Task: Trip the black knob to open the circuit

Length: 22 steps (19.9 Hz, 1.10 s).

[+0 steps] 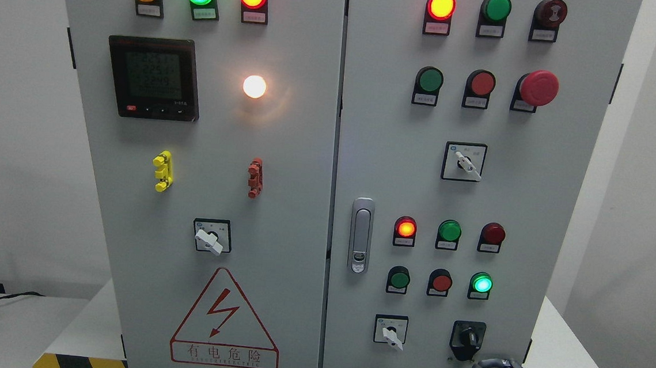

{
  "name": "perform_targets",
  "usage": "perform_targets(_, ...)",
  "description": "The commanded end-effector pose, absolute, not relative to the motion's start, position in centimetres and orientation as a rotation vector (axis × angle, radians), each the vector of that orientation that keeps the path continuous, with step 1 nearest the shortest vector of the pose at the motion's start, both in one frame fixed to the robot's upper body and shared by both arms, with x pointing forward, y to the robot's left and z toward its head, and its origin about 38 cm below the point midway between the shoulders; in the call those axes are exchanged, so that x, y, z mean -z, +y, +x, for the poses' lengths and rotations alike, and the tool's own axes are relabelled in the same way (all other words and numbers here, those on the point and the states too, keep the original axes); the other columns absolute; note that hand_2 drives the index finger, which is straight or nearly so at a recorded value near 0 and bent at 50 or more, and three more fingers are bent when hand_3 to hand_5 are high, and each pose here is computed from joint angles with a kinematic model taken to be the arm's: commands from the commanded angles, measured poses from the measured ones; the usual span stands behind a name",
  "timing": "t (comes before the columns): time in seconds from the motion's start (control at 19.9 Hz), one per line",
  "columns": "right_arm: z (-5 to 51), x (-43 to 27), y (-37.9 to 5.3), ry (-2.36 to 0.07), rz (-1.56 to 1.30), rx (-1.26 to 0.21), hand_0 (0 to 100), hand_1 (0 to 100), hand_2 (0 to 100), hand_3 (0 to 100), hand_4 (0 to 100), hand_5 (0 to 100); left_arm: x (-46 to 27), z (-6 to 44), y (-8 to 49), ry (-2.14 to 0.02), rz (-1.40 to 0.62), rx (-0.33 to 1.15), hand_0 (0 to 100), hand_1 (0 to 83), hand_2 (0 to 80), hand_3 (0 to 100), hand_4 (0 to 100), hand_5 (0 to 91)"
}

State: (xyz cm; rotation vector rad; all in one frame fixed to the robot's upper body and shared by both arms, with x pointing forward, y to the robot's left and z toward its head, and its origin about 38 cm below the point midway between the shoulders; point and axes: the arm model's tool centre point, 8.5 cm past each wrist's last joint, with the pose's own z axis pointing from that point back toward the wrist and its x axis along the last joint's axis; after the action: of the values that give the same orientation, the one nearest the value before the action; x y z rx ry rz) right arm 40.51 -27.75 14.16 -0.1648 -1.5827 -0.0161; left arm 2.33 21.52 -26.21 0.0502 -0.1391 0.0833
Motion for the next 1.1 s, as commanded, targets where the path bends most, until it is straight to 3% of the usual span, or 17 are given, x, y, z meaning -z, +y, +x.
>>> perform_targets(0.0,38.3,-12.0,-29.5,-1.548,-0.208,-0.003,48,79,51,85,76,78,26.2,2.4,21.4,-0.141,0.047,-0.053,12,38.9,0.0,0,0,0.0)
perform_targets(0.15,36.4,-11.2,-29.8,-1.539,-0.212,-0.012,49,77,51,86,76,77,26.2,2.4,21.4,-0.141,0.047,-0.053,12,38.9,0.0,0,0,0.0)
perform_targets(0.3,34.4,-11.1,-29.9,-1.537,-0.192,0.002,51,68,51,82,76,76,26.2,2.4,21.5,-0.141,0.049,-0.053,12,38.9,0.0,0,0,0.0)
perform_targets(0.45,32.5,-11.3,-30.0,-1.54,-0.161,0.023,47,56,53,77,72,70,26.2,2.4,21.5,-0.141,0.049,-0.053,12,38.9,0.0,0,0,0.0)
perform_targets(0.65,31.0,-11.2,-30.5,-1.532,-0.142,0.056,30,29,46,61,59,55,26.2,2.4,21.5,-0.141,0.049,-0.053,12,38.9,0.0,0,0,0.0)
perform_targets(0.95,29.0,-11.5,-30.8,-1.534,-0.111,0.085,10,6,36,45,44,41,26.2,2.4,21.5,-0.141,0.048,-0.053,12,38.9,0.0,0,0,0.0)
perform_targets(1.05,28.2,-11.2,-30.8,-1.521,-0.105,0.089,7,3,31,39,38,35,26.2,2.4,21.5,-0.141,0.049,-0.053,12,38.9,0.0,0,0,0.0)
